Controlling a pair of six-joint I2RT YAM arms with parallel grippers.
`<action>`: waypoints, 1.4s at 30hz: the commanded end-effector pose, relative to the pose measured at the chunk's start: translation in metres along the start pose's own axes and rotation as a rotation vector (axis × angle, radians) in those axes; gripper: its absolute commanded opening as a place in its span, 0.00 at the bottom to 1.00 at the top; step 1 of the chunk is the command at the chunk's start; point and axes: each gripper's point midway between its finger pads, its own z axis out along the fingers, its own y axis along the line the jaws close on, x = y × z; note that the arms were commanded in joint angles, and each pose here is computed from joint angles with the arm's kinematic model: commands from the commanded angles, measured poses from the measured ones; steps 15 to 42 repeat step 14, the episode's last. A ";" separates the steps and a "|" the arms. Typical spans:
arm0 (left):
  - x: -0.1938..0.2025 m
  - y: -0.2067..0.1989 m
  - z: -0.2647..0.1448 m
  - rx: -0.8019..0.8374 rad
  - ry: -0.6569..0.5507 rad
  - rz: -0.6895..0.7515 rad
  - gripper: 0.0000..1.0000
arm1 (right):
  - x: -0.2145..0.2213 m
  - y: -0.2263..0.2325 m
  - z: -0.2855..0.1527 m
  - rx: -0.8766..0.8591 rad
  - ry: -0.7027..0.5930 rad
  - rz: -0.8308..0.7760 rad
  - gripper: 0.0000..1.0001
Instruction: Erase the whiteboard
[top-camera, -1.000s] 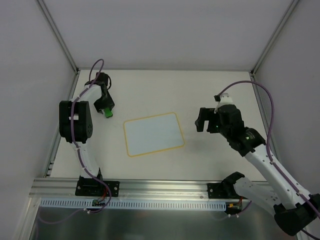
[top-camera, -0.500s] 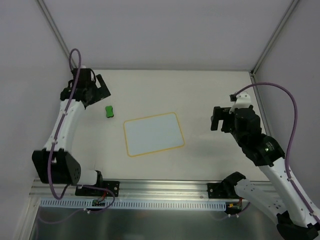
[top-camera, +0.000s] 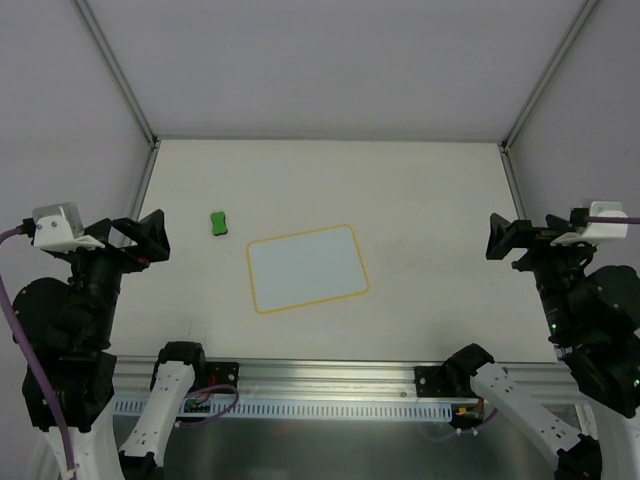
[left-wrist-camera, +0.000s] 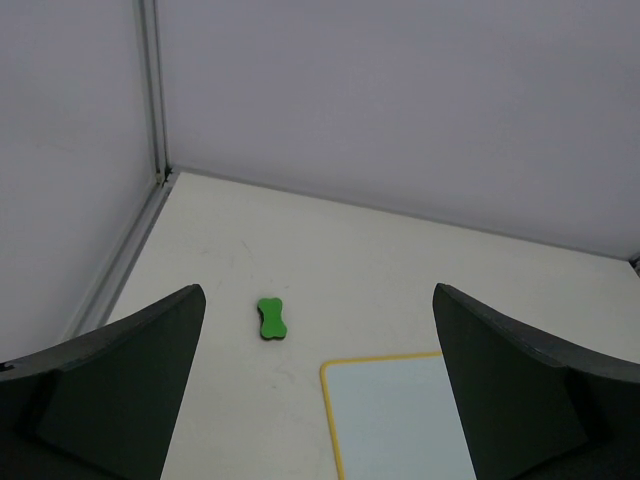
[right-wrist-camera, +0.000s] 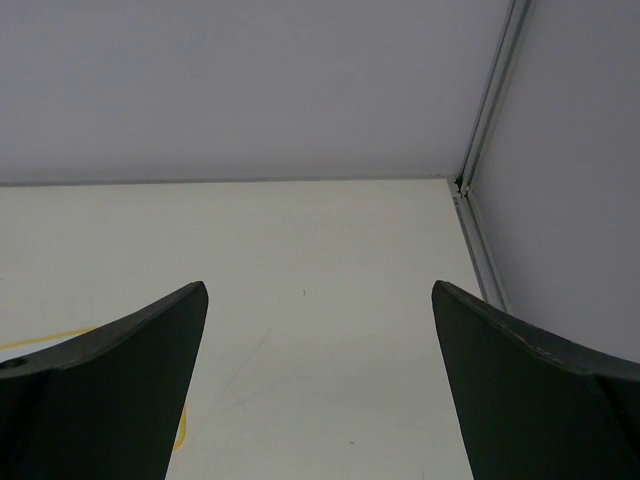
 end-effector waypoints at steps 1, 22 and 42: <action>-0.008 0.000 -0.018 0.008 -0.007 0.051 0.99 | -0.022 -0.022 -0.016 0.064 -0.071 -0.035 0.99; -0.039 -0.003 -0.067 0.049 -0.108 0.047 0.99 | -0.031 -0.036 -0.035 0.081 -0.127 -0.030 0.99; -0.039 -0.003 -0.067 0.049 -0.108 0.047 0.99 | -0.031 -0.036 -0.035 0.081 -0.127 -0.030 0.99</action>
